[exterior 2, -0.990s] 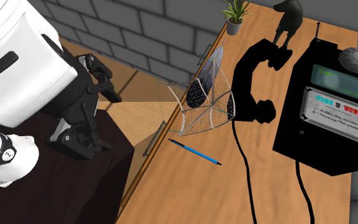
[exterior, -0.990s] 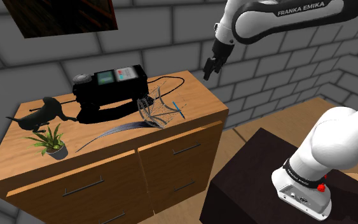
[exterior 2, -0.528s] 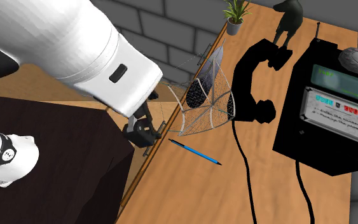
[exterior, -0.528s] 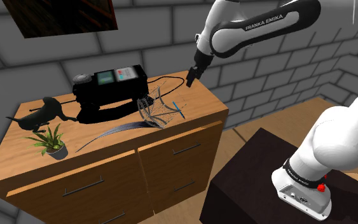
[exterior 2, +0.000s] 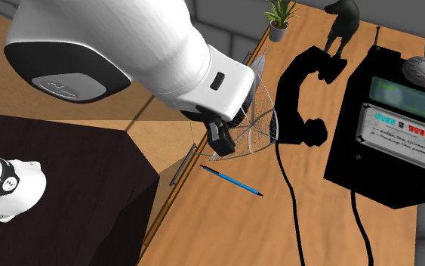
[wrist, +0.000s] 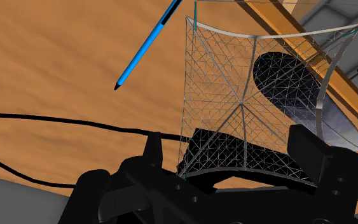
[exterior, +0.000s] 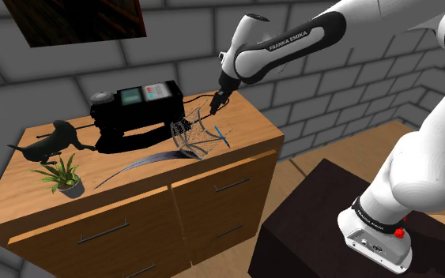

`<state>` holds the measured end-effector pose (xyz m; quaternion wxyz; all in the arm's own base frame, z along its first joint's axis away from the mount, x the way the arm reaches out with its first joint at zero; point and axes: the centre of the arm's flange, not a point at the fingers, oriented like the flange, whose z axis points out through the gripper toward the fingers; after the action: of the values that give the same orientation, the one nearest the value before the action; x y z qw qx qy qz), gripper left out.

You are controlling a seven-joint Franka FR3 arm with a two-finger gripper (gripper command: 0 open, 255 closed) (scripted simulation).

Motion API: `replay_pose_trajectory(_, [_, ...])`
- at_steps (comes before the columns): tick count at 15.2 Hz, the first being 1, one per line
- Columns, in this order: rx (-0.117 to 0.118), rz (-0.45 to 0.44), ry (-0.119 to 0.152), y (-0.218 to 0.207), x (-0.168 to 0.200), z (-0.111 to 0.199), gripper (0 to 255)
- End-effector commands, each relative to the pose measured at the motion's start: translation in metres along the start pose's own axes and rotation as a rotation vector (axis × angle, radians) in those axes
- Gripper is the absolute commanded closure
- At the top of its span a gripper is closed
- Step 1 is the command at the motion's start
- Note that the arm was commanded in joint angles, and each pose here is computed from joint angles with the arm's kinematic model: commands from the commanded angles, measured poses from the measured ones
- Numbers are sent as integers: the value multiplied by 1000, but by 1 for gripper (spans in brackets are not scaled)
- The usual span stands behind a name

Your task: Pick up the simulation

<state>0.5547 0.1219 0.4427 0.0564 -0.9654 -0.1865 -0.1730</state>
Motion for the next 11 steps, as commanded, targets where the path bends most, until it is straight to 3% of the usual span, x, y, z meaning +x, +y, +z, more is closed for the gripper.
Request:
replay_pose_trajectory(1, [2, -6, 4, 0, 1, 10, 0])
replay_pose_trajectory(8, [2, -6, 4, 2, -10, 38, 0])
replay_pose_trajectory(9, [2, -6, 4, 1, -10, 36, 255])
replay_pose_trajectory(11, [2, -6, 4, 1, -9, 36, 255])
